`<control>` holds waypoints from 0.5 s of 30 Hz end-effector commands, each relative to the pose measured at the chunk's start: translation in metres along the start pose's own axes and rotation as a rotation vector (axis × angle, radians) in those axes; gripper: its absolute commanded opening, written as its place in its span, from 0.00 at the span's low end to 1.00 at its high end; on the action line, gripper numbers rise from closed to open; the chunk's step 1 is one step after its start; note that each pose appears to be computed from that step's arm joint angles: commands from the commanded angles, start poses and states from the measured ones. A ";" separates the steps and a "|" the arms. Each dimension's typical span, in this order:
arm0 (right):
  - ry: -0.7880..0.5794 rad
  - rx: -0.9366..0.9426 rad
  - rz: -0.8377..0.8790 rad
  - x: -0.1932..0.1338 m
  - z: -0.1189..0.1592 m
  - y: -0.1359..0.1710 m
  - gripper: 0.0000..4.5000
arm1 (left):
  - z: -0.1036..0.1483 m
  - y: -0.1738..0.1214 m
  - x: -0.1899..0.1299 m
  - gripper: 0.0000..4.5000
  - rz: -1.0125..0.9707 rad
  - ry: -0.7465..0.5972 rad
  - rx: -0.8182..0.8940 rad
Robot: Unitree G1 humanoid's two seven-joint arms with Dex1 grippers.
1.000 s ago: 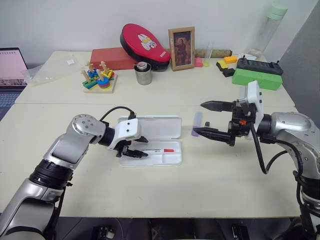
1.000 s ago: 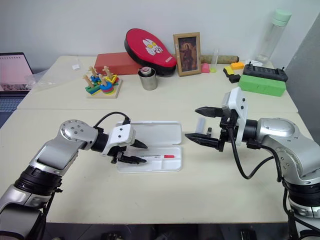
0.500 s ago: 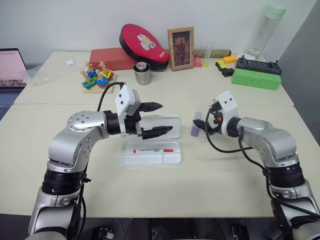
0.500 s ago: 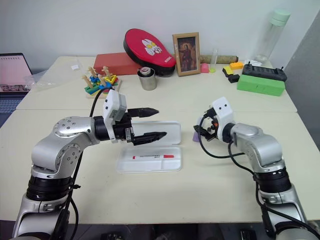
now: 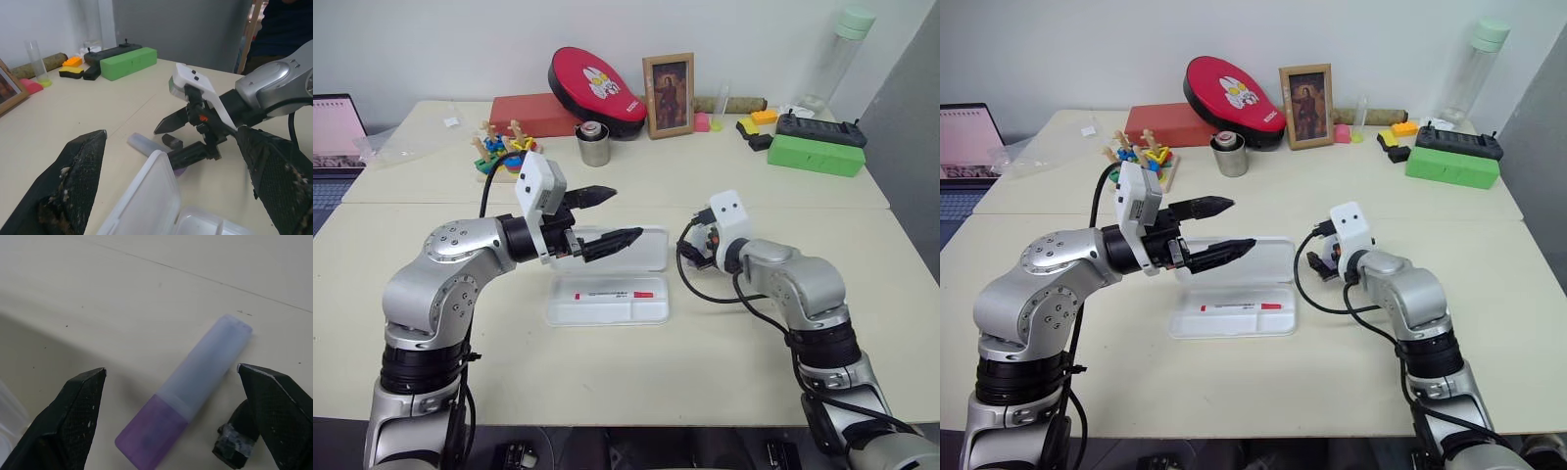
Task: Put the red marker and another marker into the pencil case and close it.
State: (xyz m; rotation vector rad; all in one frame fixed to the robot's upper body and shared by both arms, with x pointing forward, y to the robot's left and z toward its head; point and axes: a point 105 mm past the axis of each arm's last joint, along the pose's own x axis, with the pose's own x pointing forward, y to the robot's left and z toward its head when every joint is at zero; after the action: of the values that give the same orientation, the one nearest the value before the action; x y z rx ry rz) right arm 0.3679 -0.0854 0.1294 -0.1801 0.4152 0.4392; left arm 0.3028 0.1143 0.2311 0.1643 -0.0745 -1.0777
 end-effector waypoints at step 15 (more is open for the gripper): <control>0.059 -0.037 -0.029 0.018 -0.011 0.002 0.78 | 0.023 -0.007 0.001 1.00 -0.019 -0.056 0.076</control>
State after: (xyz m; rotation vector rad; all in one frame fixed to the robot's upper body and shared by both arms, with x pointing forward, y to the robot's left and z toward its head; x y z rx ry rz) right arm 0.3780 -0.0798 0.1149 -0.2344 0.4494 0.4103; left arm 0.3011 0.1122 0.2367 0.1578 -0.0966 -1.0848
